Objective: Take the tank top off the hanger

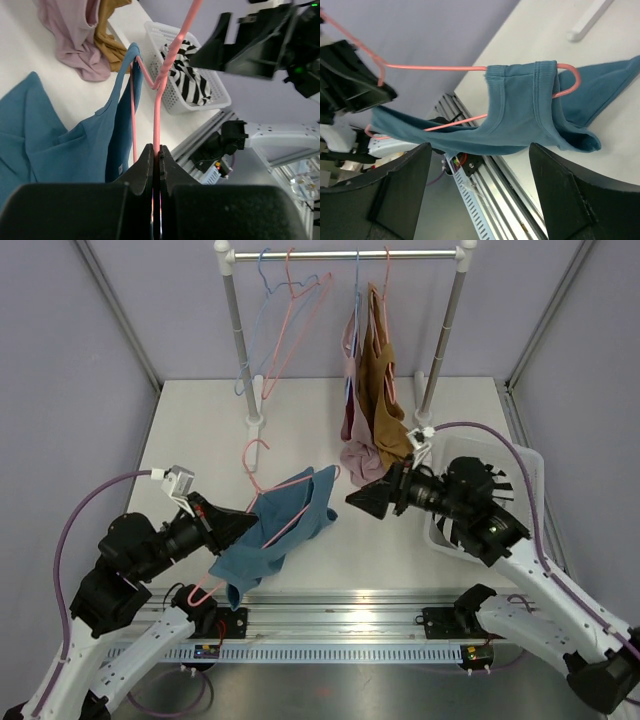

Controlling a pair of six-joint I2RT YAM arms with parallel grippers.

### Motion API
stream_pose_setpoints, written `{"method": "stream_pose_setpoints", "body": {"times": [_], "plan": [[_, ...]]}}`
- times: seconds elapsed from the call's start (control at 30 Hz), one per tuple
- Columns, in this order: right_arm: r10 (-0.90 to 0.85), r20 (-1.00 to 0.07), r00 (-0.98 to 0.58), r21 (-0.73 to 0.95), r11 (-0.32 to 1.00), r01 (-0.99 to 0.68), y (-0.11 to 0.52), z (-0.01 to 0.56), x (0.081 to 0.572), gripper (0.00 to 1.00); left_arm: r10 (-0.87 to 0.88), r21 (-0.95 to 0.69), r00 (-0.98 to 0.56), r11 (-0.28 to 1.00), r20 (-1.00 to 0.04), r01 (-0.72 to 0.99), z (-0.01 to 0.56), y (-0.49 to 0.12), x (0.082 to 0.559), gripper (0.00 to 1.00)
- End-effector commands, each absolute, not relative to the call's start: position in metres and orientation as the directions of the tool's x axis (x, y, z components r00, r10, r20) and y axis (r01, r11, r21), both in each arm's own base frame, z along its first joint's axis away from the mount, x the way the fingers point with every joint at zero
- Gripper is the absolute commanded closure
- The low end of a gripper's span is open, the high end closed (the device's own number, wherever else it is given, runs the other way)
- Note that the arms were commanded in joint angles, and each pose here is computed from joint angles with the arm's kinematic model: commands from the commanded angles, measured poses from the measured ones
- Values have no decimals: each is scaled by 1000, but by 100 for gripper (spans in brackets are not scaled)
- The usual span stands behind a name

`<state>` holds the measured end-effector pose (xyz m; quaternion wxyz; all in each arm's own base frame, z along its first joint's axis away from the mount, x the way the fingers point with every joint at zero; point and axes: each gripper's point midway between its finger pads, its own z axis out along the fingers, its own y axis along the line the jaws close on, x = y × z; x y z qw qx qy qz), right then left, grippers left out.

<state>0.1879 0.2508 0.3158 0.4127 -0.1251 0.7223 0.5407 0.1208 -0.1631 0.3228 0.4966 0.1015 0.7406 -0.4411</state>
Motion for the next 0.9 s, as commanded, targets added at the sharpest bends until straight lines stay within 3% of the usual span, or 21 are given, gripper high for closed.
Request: {"method": "stream_pose_setpoints", "body": {"times": [0.0,0.07,0.2,0.3,0.43,0.47,0.53,0.57,0.7,0.87], "plan": [[258,-819,-513,564,523,-639,277,311,212,14,-379,-594,-460,456,-803,663,356,-171,106,100],[213,-839,-501,518,595,-614,290,292,225,16,-381,-607,-474,431,-793,668,356,-174,103,100],[155,-864,-479,463,616,-637,316,285,230,17,-369,-614,-492,433,-789,660,349,-176,103,100],[135,-866,-482,454,619,-641,325,278,236,26,-355,-616,-504,436,-788,656,345,-177,103,100],[163,-880,-447,442,624,-644,323,283,240,56,-348,-611,-502,457,-792,647,341,-174,103,100],[160,-882,-443,439,623,-647,323,282,240,70,-346,-612,-505,459,-791,644,340,-173,102,100],[163,-890,-425,421,649,-633,317,281,244,85,-342,-605,-499,464,-796,647,340,-172,101,100],[164,-894,-416,411,668,-620,314,280,247,100,-338,-602,-499,471,-798,645,340,-170,100,100],[140,-908,-395,342,792,-506,283,268,261,100,-295,-545,-464,558,-835,625,336,-156,102,100],[111,-911,-398,247,919,-309,239,250,289,100,-264,-523,-457,533,-850,665,342,-155,89,100]]}}
